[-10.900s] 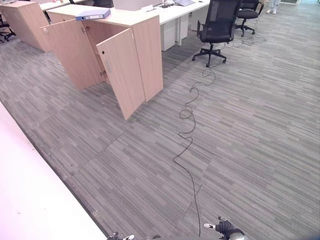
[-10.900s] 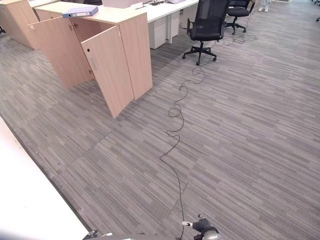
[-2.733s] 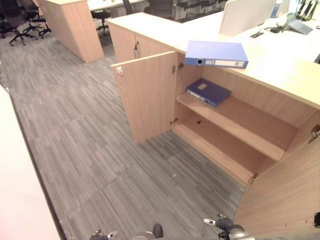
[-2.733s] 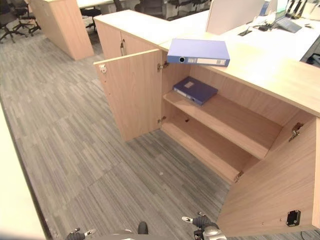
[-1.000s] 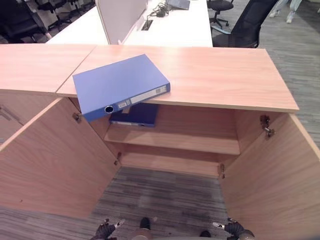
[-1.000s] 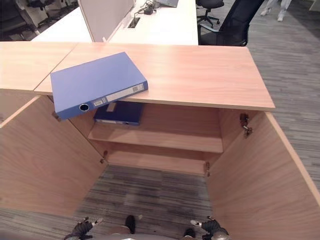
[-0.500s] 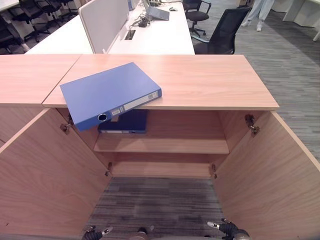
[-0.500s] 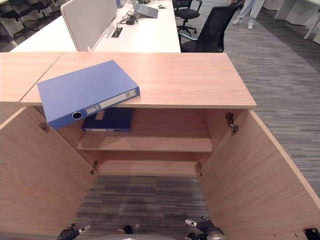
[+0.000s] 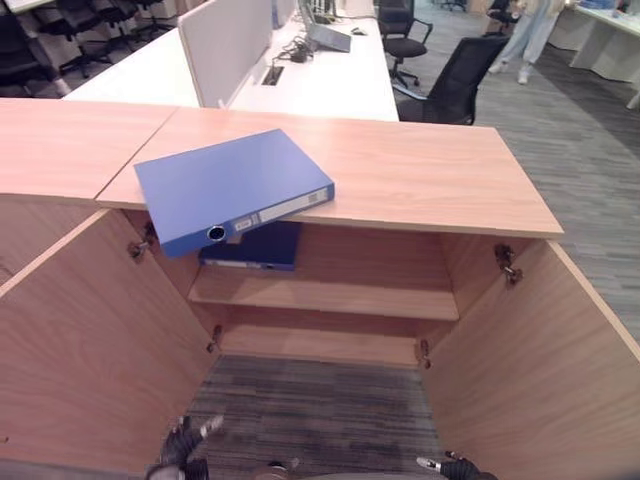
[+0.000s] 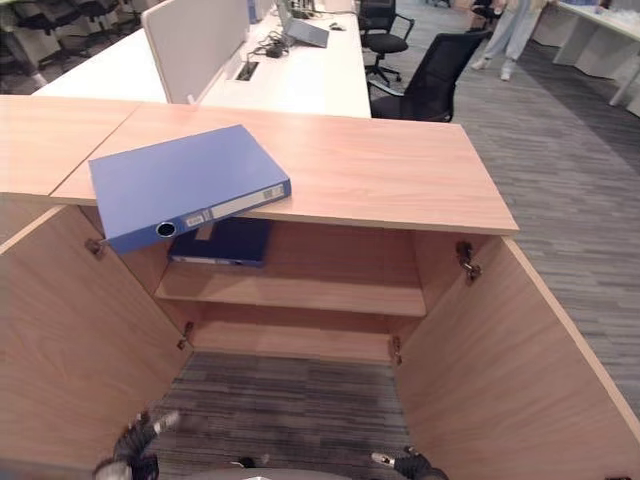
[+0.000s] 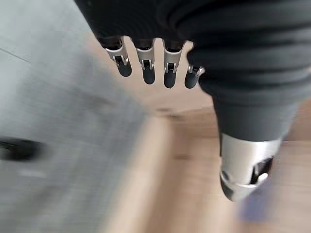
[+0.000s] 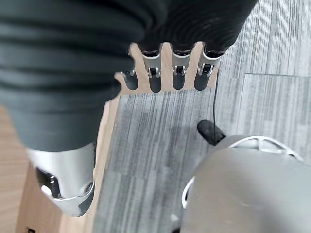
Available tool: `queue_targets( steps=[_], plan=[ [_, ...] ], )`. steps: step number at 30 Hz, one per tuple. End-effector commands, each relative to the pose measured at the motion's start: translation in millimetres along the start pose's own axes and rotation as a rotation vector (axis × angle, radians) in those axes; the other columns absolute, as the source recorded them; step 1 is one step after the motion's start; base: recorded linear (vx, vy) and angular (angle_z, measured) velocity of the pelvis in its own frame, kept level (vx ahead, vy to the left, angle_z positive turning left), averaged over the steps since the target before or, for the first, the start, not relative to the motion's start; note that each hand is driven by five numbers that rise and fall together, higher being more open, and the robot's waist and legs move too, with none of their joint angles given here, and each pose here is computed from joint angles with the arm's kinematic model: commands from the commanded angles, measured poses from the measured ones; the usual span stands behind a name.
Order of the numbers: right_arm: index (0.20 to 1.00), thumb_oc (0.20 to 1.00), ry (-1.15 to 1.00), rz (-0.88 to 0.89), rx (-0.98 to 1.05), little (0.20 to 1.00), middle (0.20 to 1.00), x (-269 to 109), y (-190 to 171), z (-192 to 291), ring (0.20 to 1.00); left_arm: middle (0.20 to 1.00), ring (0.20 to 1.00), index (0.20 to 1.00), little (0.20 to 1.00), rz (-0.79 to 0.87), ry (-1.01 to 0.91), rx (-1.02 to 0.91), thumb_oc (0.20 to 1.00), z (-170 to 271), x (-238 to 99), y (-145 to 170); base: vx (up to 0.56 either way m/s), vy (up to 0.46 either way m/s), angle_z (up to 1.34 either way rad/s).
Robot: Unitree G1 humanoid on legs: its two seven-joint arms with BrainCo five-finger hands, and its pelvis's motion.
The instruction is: Put the empty folder in the office cabinet
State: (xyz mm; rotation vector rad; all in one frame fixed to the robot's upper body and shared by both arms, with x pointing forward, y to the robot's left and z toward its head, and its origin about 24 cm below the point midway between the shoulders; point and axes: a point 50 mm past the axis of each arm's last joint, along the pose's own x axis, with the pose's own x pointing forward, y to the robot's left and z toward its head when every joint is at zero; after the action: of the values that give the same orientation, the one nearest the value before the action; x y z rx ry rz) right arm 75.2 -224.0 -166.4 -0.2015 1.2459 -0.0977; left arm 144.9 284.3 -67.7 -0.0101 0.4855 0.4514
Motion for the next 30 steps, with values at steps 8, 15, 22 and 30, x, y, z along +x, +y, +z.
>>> queue_targets(
  steps=[8, 15, 22, 30],
  plan=[
    [1.0, 1.0, -0.001, 0.026, -0.028, 1.0, 1.0, 1, 12, 6, 1.0, 1.0, 1.0, 1.0, 1.0, 0.379, -0.725, 0.486, 1.0, 163, -23, 49, 0.02, -0.069, 0.06],
    [1.0, 1.0, 0.005, 0.086, -0.084, 1.0, 1.0, -1, 37, 0, 1.0, 1.0, 1.0, 1.0, 1.0, 0.578, -1.099, 0.799, 1.0, 222, -63, 42, 0.0, -0.07, 0.01],
    [1.0, 1.0, -0.021, 0.097, -0.11, 1.0, 1.0, -1, 41, 5, 1.0, 1.0, 1.0, 1.0, 1.0, 0.523, -1.311, 0.967, 1.0, 238, -84, 14, 0.0, -0.04, -0.07],
    [1.0, 1.0, -0.069, 0.114, -0.179, 1.0, 1.0, 0, 45, 17, 1.0, 1.0, 1.0, 1.0, 1.0, 0.311, -1.61, 1.111, 1.0, 260, -106, -34, 0.01, 0.003, -0.08]
  ],
)
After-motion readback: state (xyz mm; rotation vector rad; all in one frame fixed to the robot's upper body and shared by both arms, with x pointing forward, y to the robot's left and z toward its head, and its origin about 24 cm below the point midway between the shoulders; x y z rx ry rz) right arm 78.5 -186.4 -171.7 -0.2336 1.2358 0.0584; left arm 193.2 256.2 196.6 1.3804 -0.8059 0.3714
